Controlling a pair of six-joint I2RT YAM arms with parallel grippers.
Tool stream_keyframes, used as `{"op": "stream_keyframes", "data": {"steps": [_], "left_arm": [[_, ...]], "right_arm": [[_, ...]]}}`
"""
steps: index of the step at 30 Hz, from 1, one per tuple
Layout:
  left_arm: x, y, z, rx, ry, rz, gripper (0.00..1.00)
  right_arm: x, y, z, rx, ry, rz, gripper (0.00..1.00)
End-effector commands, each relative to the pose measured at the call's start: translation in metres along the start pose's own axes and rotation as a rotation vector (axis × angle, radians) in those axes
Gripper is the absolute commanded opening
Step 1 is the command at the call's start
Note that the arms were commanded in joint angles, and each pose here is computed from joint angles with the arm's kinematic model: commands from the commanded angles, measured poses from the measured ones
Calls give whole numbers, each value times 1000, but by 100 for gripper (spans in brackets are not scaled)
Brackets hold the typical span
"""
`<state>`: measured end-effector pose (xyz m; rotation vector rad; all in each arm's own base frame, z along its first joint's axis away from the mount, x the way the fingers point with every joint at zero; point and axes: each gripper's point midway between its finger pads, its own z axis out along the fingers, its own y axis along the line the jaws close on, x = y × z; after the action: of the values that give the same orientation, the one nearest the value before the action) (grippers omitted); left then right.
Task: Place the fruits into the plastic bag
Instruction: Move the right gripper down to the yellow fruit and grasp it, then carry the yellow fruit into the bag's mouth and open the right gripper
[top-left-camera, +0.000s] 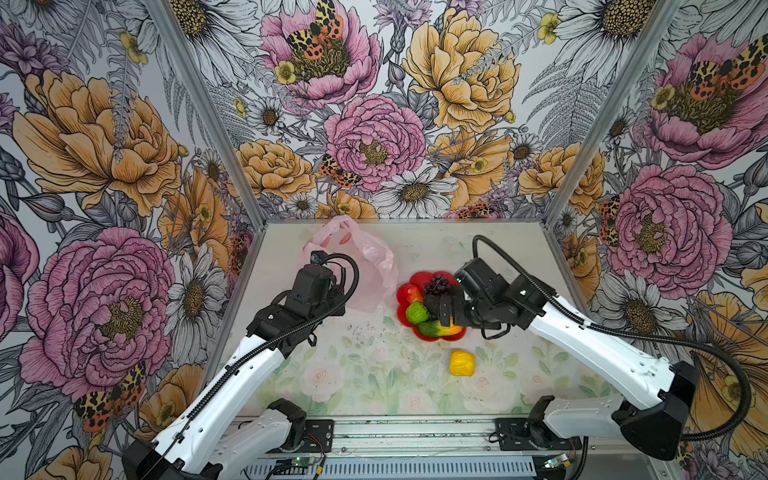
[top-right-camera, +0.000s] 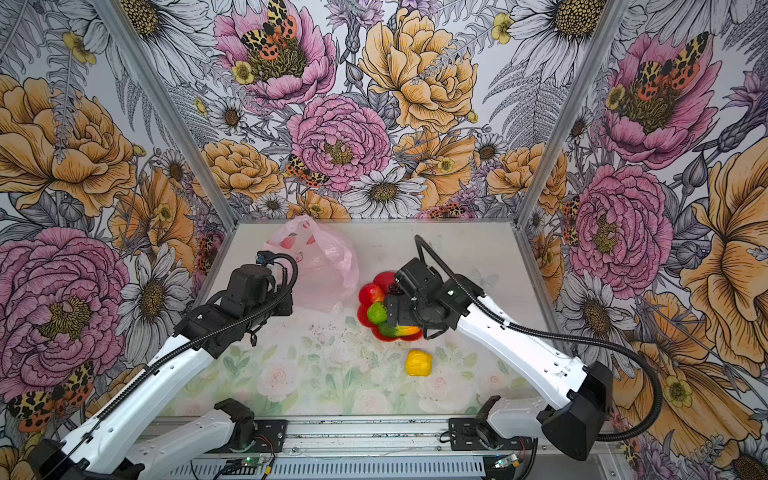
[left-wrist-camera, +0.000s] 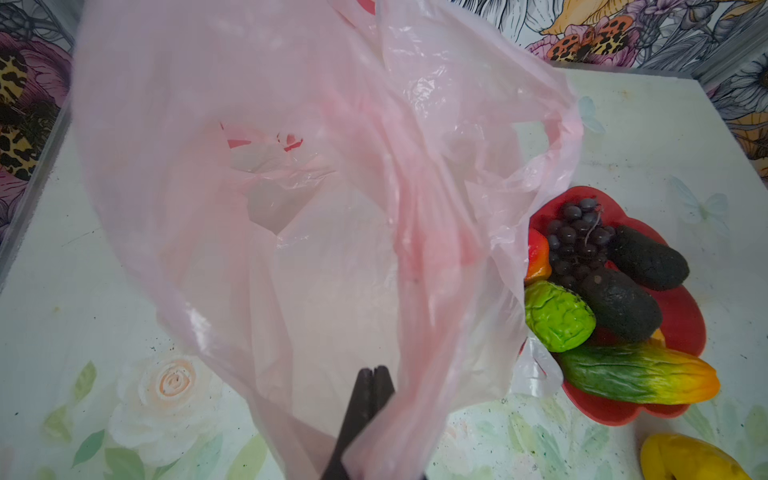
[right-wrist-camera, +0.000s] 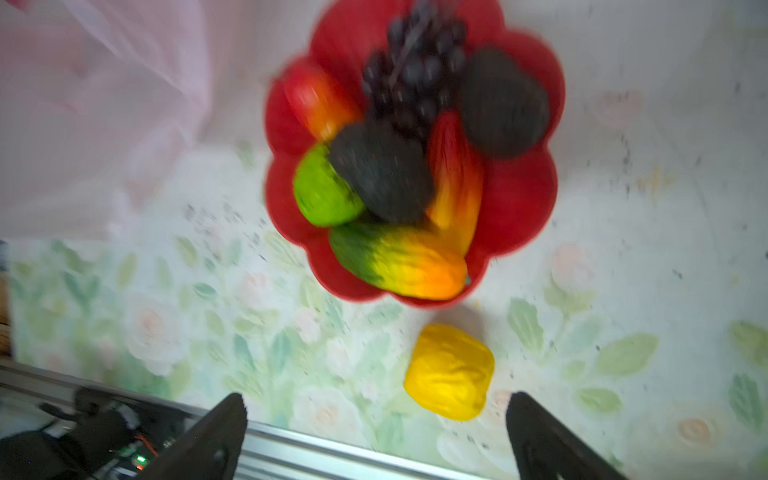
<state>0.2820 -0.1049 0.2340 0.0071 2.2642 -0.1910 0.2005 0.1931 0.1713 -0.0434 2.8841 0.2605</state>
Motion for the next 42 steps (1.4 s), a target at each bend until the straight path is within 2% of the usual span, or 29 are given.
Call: {"op": "stream_keyframes", "data": {"steps": [1,12,18,20,22,23,25,27,29,33,37,40,42], "left_arm": [[-3,-8,-3,37,-18,11,0],[-7,-10,-9,50,-36,14,0],[-9,-13,-8,53,-32,23,0],[-10,-16,-8,59,-30,35,0],[-11,-20,-7,65,-28,46,0],[-12,-21,-7,64,-30,51,0],[-13,-21,-6,59,-30,59,0],[-14,-22,-5,55,-31,68,0],[-16,-24,-7,59,-37,72,0],[-20,-26,-12,71,-49,71,0],[-25,-28,-19,91,-71,67,0],[-26,-29,-23,101,-80,72,0],[-25,-29,-24,104,-82,75,0]], "right_arm": [[42,-18,26,131,147,5,99],[57,-26,87,250,199,22,99],[60,-39,114,277,191,82,94],[57,-39,117,282,181,87,90],[56,-40,118,291,175,92,81],[56,-41,118,293,172,95,76],[55,-42,117,292,160,95,61],[54,-40,114,276,153,95,52],[53,-33,107,234,150,100,49],[37,19,65,19,107,109,42],[-12,100,-6,-259,-23,20,42],[-49,141,-41,-390,-98,-27,42],[-69,165,-50,-451,-120,-50,42]]}}
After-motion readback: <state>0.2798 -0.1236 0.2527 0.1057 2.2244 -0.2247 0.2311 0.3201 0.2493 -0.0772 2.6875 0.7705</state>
